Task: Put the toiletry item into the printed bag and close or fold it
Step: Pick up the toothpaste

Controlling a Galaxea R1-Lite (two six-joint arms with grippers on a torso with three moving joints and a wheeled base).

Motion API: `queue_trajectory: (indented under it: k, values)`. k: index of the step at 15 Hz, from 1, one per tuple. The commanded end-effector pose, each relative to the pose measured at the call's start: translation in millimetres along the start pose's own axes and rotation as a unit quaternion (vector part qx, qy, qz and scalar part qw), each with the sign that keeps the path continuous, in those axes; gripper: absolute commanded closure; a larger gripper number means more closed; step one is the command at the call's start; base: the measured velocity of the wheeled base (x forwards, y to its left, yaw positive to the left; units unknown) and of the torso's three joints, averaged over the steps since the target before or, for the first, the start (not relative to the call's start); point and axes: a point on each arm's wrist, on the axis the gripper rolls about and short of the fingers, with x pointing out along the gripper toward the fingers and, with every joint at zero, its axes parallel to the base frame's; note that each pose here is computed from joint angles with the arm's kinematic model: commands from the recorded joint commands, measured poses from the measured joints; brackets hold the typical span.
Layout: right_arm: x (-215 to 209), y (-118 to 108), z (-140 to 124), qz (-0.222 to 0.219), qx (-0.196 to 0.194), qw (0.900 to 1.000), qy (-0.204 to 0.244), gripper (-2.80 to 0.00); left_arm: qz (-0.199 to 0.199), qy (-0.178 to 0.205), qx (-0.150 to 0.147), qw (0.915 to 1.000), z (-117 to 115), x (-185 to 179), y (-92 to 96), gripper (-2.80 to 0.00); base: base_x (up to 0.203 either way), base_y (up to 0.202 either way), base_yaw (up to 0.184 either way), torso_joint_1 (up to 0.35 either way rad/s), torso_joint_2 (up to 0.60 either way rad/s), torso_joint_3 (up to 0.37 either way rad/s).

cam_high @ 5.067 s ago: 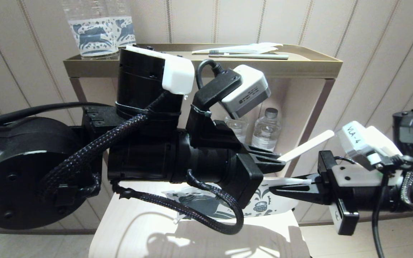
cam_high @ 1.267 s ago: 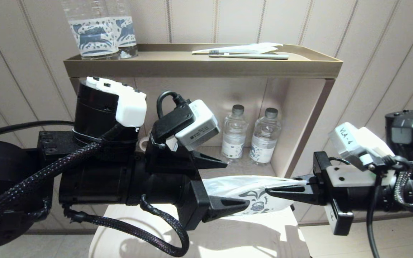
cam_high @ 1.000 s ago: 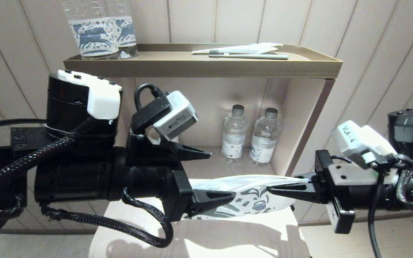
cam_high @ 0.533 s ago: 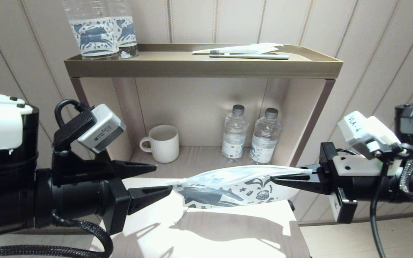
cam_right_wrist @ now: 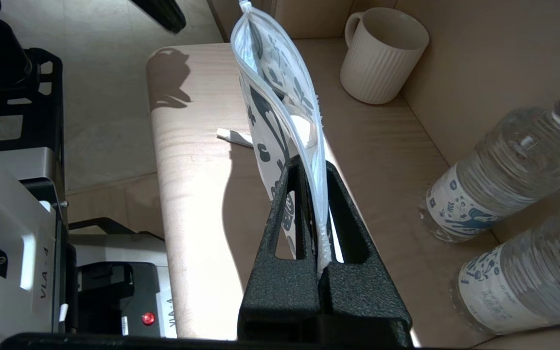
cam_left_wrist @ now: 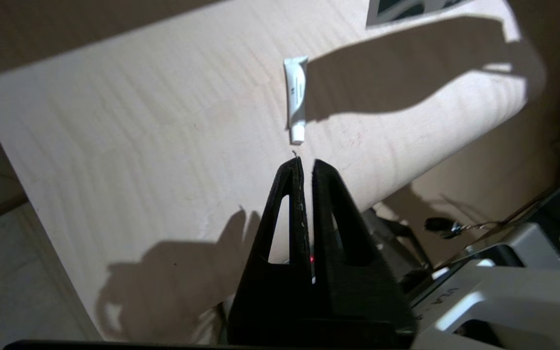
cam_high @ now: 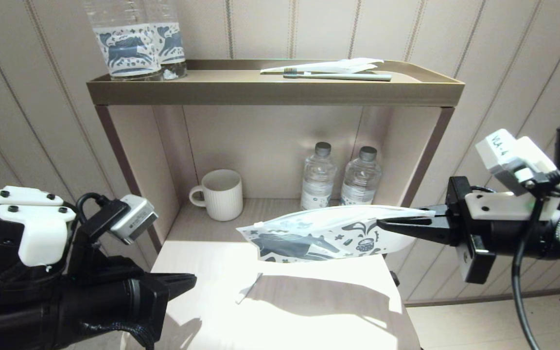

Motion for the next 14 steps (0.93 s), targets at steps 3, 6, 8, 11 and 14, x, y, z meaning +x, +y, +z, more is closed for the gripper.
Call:
queue_trajectory:
  k: [3,6,8,11,14]
  values:
    - [-7,-8,1,-0.021,-0.004,1.0,0.0,0.0,0.028,0.056,-0.003,0.998,-10,34,3.0,-2.8,0.0,0.0,0.0,0.0,0.0,0.0]
    - [-10,-10,1,-0.026,-0.005,1.0,-0.001,0.0,0.017,0.055,0.011,0.9983,-10,54,-4.1,-2.8,0.0,0.0,0.0,0.0,0.0,0.0]
    - [-10,-9,2,-0.024,-0.006,1.0,-0.002,0.0,0.02,0.061,0.013,0.9978,-9,73,-4.7,-2.8,0.0,0.0,0.0,0.0,0.0,0.0]
    - [-11,-9,2,-0.025,-0.006,1.0,-0.003,0.0,0.026,0.082,0.014,0.9962,-14,102,-3.7,-2.8,0.0,0.0,0.0,0.0,0.0,0.0]
    - [-11,-8,3,-0.024,-0.007,1.0,-0.004,0.0,0.027,0.084,0.026,0.9957,-13,114,-3.5,-2.8,0.0,0.0,0.0,0.0,0.0,0.0]
